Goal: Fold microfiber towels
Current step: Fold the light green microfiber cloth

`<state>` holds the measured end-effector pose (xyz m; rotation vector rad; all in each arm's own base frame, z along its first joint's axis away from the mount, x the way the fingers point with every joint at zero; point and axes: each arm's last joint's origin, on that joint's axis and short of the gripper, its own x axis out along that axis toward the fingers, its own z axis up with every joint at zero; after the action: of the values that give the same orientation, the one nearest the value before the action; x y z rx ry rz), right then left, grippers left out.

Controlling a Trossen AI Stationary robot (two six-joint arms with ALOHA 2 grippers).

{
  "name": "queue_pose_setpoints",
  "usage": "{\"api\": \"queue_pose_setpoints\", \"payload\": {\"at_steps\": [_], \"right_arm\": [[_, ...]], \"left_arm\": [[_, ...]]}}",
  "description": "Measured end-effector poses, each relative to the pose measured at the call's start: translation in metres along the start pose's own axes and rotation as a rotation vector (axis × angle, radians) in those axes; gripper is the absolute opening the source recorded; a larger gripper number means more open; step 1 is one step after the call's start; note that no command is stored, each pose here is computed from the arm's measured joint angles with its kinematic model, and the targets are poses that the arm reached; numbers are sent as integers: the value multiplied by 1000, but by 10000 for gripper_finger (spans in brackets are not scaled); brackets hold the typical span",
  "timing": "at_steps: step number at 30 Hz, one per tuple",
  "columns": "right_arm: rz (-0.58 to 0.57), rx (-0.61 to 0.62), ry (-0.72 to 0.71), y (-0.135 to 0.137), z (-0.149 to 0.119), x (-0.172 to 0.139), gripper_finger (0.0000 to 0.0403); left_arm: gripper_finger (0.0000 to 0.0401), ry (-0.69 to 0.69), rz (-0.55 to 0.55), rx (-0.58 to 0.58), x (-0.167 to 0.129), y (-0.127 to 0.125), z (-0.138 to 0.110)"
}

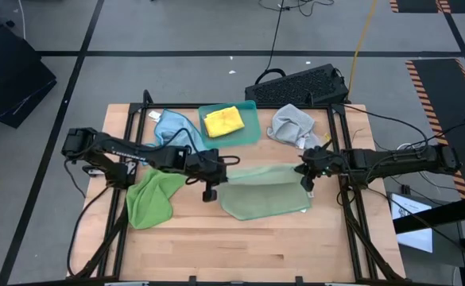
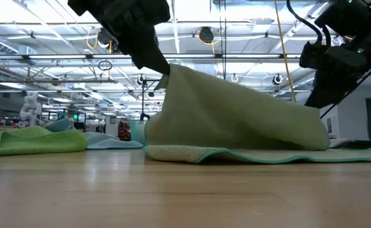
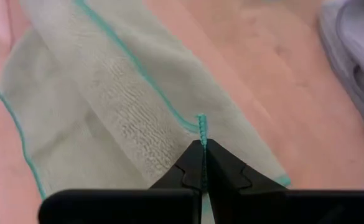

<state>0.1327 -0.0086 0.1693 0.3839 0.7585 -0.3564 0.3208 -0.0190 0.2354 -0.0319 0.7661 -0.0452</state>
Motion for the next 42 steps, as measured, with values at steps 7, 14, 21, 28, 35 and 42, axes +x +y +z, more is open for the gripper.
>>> {"api": "queue_pose_setpoints", "payload": {"at_steps": [7, 14, 21, 28, 35, 42], "right_arm": [[-63, -11, 17, -3, -3, 0, 4], [-123, -38, 12, -6, -4, 0, 4], [-77, -13, 47, -5, -6, 0, 4], [-35, 18, 66, -3, -7, 0, 4], [5, 68, 109, -5, -16, 7, 4], [34, 88, 146, -6, -22, 9, 4]], "left_arm": [[8, -11, -28, -13, 7, -13, 0], [12, 8, -19, -31, 21, -14, -4], [9, 57, -13, -33, 27, -13, -10], [8, 60, -13, -43, 28, -13, -11], [13, 62, -12, -57, 28, -14, -11], [7, 60, -12, -71, 28, -14, -11]]}}
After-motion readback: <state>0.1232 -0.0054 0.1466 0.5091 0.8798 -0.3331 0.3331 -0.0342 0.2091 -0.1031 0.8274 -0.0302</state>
